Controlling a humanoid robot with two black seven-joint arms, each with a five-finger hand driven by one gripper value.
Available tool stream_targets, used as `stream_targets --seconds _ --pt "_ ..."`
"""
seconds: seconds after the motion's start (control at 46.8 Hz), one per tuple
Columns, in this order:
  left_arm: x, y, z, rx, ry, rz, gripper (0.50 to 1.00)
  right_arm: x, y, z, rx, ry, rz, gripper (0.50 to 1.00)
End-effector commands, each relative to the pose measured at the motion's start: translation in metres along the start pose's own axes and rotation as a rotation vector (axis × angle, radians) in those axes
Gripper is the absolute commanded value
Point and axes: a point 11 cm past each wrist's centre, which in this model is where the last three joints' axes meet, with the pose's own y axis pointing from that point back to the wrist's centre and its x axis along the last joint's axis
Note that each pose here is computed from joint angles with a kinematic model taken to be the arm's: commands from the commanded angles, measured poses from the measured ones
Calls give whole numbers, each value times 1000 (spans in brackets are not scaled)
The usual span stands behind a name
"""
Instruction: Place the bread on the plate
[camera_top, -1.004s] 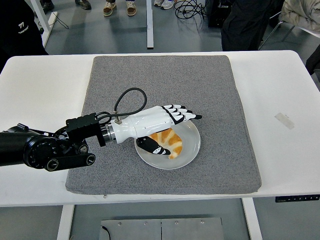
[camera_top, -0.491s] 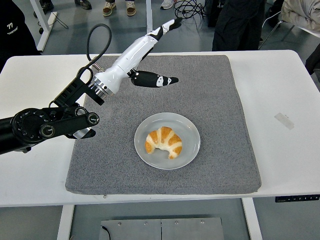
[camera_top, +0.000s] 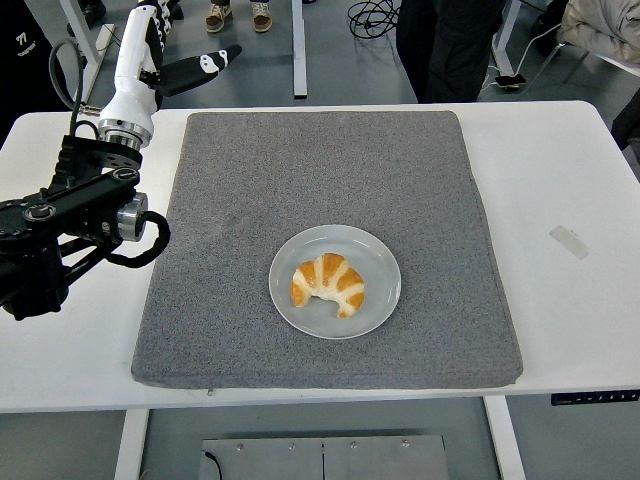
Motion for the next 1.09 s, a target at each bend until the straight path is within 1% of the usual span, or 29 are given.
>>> stream_targets --seconds 0.0,0.128,0.363,0.427,0.534,0.62,0.748,0.855,0.983,1.047,1.068 --pt "4 -6 -14 34 59 20 974 0 0 0 0 0 0 1000" --pt "6 -10 -33 77 111 37 974 0 0 0 0 0 0 1000" --pt "9 -18 -42 100 258 63 974 0 0 0 0 0 0 1000" --pt "9 -17 -49 115 311 71 974 0 0 0 0 0 0 1000" --pt "0 -15 -60 136 408 55 974 0 0 0 0 0 0 1000" --pt "4 -13 -66 148 478 86 974 0 0 0 0 0 0 1000" --pt "7 -11 -70 148 553 113 974 -2 0 0 0 -3 -7 1000" --pt "10 -11 -70 141 587 126 974 0 0 0 0 0 -2 1000" --pt "11 -11 -70 134 614 129 974 -2 -1 -6 11 -2 -6 1000" --pt "9 -10 -72 141 627 133 974 -2 -2 -13 21 -1 -8 1000" --pt "9 -9 -73 145 634 137 974 -3 -3 -17 30 -3 -8 1000"
